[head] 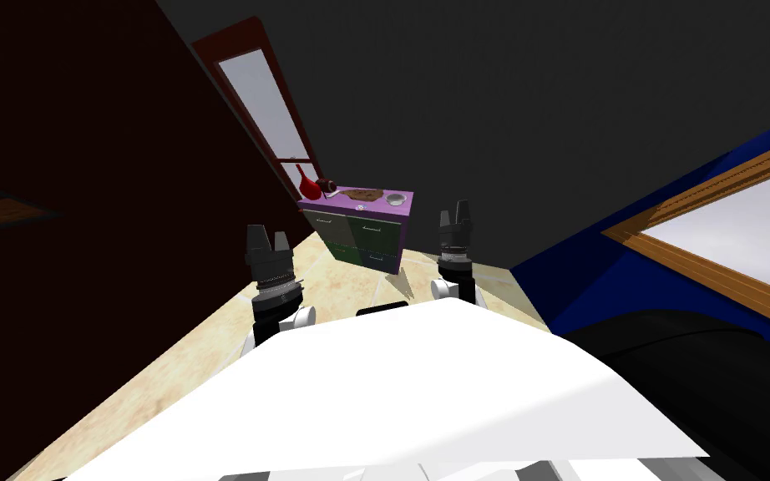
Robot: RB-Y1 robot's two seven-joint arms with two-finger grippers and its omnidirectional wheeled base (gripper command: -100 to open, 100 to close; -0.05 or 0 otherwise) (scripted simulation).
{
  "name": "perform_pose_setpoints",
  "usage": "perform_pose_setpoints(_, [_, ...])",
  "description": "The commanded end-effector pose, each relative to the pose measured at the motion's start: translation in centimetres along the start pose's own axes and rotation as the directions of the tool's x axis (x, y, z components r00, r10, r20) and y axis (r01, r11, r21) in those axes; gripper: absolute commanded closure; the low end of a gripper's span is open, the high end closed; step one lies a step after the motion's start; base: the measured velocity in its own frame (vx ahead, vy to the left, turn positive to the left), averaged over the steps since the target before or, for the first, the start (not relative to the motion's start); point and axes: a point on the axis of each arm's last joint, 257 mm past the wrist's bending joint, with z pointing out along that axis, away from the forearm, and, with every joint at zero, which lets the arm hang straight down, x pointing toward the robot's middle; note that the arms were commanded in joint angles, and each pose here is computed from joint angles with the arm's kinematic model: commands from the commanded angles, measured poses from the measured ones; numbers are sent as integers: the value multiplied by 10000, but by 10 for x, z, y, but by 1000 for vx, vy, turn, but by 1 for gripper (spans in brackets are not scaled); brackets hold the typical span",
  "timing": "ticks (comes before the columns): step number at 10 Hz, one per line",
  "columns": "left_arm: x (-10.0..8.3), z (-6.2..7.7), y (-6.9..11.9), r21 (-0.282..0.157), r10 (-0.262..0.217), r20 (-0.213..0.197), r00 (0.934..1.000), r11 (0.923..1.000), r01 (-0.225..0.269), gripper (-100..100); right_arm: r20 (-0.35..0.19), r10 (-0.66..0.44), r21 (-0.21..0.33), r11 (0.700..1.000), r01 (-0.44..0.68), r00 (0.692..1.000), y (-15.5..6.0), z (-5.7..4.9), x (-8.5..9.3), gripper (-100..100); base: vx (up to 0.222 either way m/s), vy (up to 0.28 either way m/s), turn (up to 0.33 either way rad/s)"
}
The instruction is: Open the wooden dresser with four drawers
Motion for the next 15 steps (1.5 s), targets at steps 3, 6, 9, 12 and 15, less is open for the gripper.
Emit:
perform_pose_setpoints(3, [0, 0, 0, 2, 0, 0, 10000, 10000, 0, 0, 0, 0, -2, 10000, 0, 10000, 0, 0, 0, 0, 0, 0, 0])
perform_pose_setpoints(6, [0, 0, 0, 3, 0, 1, 10000, 10000, 0, 0, 0, 0, -3, 10000, 0, 10000, 0, 0, 0, 0, 0, 0, 0])
perform_pose_setpoints(9, [0, 0, 0, 4, 0, 1, 10000, 10000, 0, 0, 0, 0, -4, 10000, 0, 10000, 0, 0, 0, 0, 0, 0, 0])
perform_pose_setpoints(12, [16, -8, 11, 98, 330, -845, 9959, 9994, -323, -100, 0, 0, 3, 10000, 0, 10000, 0, 0, 0, 0, 57, -13, -33])
perform_pose_setpoints(15, [28, -19, 27, 98, 567, -1274, 9902, 9984, -559, -100, 0, -1, 5, 10000, 1, 10000, 0, 0, 0, 0, 122, -10, -54])
